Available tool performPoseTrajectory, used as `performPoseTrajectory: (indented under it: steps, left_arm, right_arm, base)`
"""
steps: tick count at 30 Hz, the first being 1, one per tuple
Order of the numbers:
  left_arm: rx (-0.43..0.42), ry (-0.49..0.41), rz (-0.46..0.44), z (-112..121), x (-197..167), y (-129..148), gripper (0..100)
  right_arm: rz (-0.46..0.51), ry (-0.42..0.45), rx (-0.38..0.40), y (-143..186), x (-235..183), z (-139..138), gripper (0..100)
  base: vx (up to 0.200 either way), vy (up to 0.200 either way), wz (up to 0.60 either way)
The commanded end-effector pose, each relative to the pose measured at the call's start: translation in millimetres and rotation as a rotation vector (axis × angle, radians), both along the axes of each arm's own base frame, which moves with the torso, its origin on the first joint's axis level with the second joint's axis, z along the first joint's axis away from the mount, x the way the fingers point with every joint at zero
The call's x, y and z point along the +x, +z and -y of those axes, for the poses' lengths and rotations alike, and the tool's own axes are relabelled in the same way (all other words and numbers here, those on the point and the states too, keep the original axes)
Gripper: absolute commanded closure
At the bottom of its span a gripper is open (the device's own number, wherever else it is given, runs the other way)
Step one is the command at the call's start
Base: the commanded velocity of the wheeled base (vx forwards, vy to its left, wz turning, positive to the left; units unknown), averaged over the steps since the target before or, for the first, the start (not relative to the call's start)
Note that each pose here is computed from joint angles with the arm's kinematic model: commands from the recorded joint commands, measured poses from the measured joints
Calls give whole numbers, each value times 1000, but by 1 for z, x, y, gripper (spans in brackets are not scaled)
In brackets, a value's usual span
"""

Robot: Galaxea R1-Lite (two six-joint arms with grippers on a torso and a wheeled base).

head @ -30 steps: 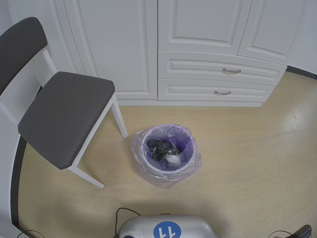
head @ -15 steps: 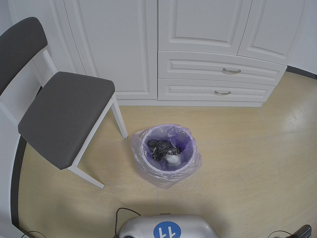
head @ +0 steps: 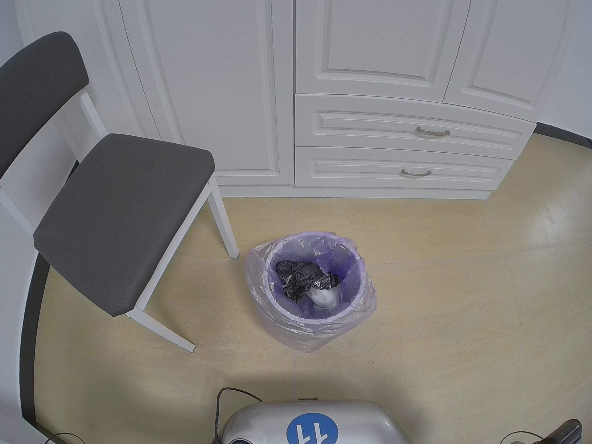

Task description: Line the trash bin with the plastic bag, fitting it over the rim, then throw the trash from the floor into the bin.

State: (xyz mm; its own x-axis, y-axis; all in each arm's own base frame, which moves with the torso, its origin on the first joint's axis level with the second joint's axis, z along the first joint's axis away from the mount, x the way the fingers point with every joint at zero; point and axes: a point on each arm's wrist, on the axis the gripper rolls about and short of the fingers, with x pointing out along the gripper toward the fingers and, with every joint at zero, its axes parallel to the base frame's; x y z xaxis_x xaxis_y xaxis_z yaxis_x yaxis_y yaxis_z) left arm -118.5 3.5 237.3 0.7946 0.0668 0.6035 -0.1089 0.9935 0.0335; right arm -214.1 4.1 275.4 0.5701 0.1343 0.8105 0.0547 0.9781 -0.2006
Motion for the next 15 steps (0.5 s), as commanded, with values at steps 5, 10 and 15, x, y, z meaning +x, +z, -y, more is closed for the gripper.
performPoseTrajectory:
  steps: [5,10,15]
  left_arm:
    - [41,47,-184,2,80,-104,0]
    - [16,35,-299,2,89,-126,0]
    - [11,35,-507,2,95,-147,0]
  right_arm:
    - [-69,-73,0,-31,75,1,0]
    - [-57,-96,-13,-51,103,2,0]
    - [-119,-93,-14,-76,128,2,0]
  base:
    - [0,0,0]
    - [0,0,0]
    - [0,0,0]
